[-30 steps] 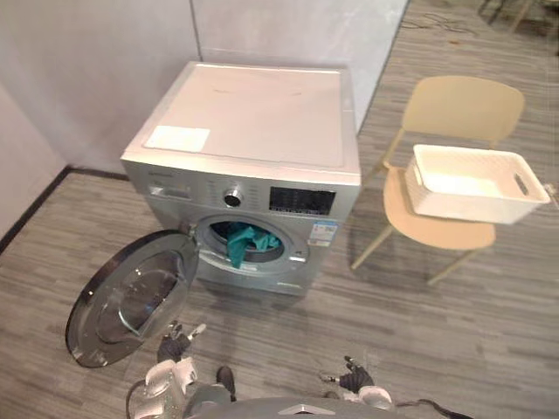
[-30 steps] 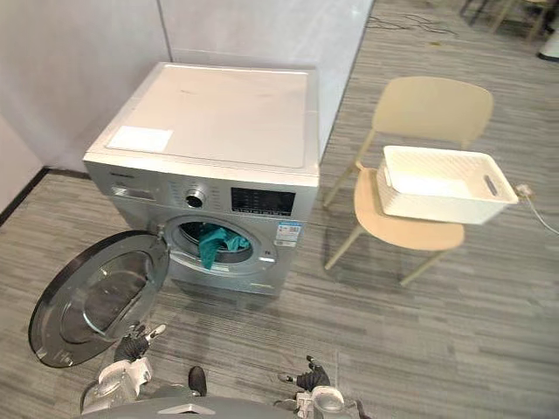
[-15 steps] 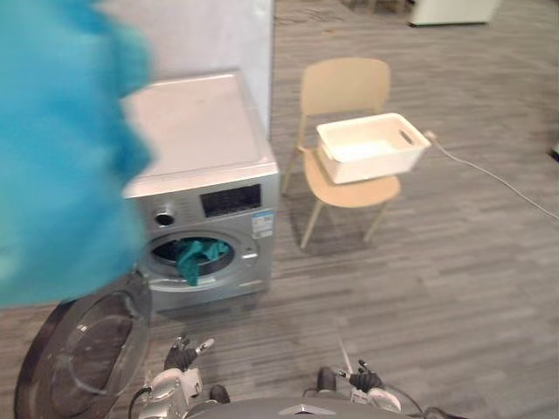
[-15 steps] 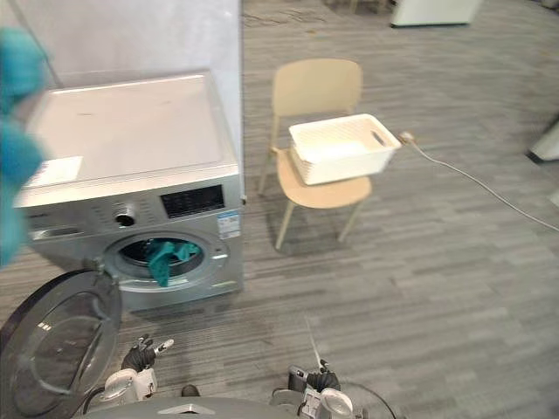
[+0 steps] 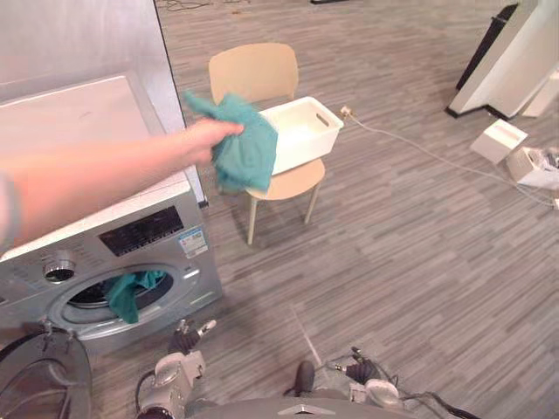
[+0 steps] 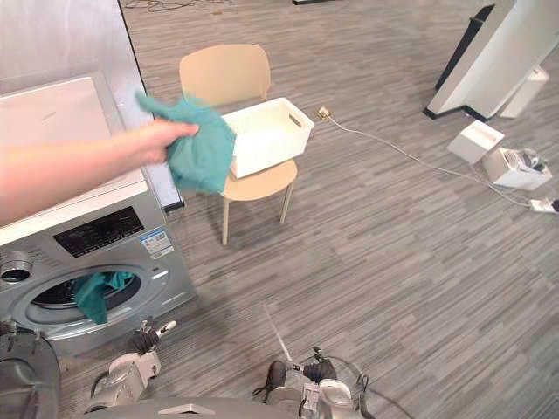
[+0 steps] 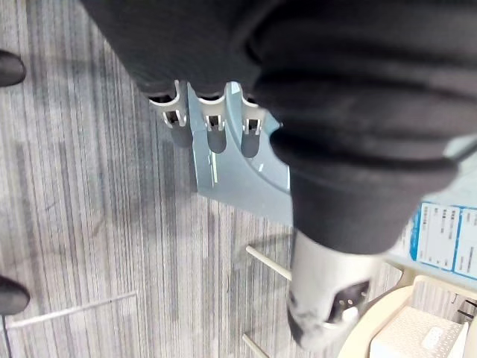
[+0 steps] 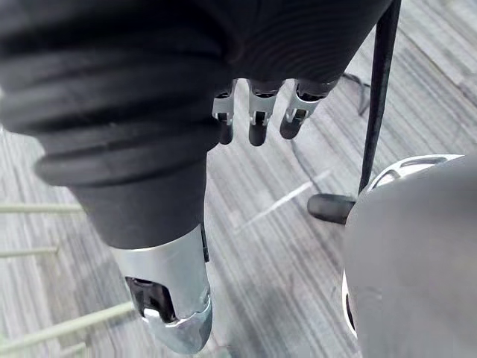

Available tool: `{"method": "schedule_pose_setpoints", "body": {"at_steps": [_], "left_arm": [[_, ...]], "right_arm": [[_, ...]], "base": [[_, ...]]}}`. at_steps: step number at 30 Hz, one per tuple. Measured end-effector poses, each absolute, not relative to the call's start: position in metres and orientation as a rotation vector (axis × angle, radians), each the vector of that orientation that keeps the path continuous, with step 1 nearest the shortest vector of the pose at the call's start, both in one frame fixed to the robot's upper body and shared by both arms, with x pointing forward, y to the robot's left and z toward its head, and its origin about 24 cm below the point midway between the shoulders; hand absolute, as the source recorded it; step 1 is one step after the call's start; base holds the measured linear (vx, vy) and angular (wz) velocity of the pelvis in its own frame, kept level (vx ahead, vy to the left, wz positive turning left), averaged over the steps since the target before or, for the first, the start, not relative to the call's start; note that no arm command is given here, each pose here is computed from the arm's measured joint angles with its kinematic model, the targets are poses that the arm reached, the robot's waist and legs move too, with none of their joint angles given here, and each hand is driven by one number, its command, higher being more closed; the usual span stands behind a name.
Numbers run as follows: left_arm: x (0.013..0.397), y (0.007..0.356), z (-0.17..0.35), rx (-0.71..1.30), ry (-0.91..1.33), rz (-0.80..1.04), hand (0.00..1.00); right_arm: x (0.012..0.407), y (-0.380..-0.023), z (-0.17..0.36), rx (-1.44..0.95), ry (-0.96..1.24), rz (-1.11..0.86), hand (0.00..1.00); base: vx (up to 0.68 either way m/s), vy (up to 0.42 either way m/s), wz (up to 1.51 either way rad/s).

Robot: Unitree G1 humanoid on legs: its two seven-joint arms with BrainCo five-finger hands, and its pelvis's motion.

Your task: Pick up the laundry basket with both hands and put the clothes into the washing machine.

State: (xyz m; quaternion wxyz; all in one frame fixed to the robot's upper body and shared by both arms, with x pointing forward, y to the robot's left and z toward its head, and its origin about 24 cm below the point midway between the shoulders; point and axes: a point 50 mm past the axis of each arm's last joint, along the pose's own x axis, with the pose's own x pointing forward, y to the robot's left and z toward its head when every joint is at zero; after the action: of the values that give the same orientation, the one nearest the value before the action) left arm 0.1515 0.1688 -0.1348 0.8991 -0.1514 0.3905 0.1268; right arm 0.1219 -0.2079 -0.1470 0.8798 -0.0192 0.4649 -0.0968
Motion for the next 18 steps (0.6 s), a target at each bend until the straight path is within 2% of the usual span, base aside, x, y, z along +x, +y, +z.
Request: {"method": "schedule_pose_setpoints", "body": {"at_steps": [11, 18], "left_arm": [[0.135, 0.163, -0.142, -0.326, 0.863, 0.245, 0.0], [0.138, 0.142, -0.141, -0.347, 0.87, 0.188, 0.0]], "right_arm": [[0.121, -0.201, -0.148, -0.098, 0.973, -0.13, 0.0], [0.125, -0.212, -0.145, -0.064, 0.948, -0.18, 0.0]], "base": [[0.02, -0.026, -0.06], [0.01, 0.126, -0.28]]}}
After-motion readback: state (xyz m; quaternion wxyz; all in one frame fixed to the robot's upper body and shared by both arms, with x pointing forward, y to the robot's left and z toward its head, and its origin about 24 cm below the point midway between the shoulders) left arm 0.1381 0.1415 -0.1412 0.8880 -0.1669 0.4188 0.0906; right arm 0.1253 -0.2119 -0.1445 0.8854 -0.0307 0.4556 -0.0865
